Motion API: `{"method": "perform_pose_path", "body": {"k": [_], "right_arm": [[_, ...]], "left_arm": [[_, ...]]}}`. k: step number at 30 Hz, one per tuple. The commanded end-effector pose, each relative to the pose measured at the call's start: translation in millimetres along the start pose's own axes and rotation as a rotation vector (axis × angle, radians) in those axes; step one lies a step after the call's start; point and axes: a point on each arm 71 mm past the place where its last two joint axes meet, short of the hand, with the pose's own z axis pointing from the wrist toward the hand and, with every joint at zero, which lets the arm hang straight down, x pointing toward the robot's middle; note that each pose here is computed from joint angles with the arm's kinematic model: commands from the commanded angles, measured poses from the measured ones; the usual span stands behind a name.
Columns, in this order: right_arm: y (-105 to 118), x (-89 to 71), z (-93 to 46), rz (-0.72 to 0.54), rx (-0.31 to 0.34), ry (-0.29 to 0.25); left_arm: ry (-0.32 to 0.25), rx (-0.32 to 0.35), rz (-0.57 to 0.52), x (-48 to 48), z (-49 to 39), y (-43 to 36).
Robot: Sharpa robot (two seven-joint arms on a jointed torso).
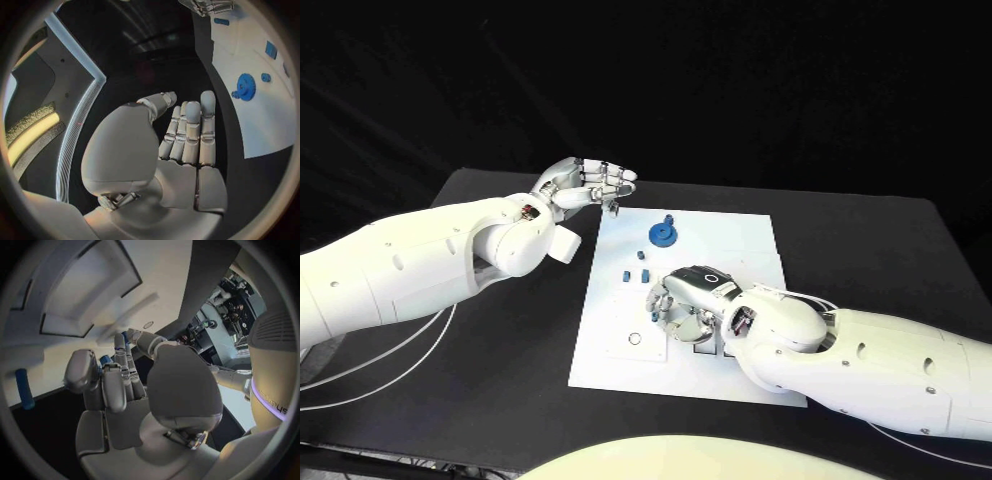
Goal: Assemble the parts on the task board
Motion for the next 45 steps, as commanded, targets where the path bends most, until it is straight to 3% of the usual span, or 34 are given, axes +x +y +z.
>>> {"method": "perform_pose_path", "body": {"k": [1, 9, 17, 23, 38, 45], "right_arm": [[1, -4.1, -4.8, 0.006, 0.004, -0.043], [-6, -25.0, -20.1, 0.011, 0.024, -0.089], [-38, -58.6, -37.7, 0.042, 0.145, -0.079], [-60, -74.1, -45.8, 0.034, 0.185, -0.076], [-81, -70.0, -48.0, -0.003, 0.259, 0.06], [-84, -69.0, -44.3, -0.008, 0.273, 0.067]], "left_arm": [[0.023, 0.001, -0.004, 2.0, 0.1, -1.0], [0.025, -0.002, -0.003, 1.2, -0.5, -0.8], [0.025, -0.003, -0.003, 0.5, -0.7, -0.5], [0.027, -0.005, -0.004, 0.8, 0.0, 0.0], [0.031, -0.01, -0.004, 1.1, 0.5, 0.9], [0.037, -0.014, -0.003, 1.6, 0.5, 1.3]]}}
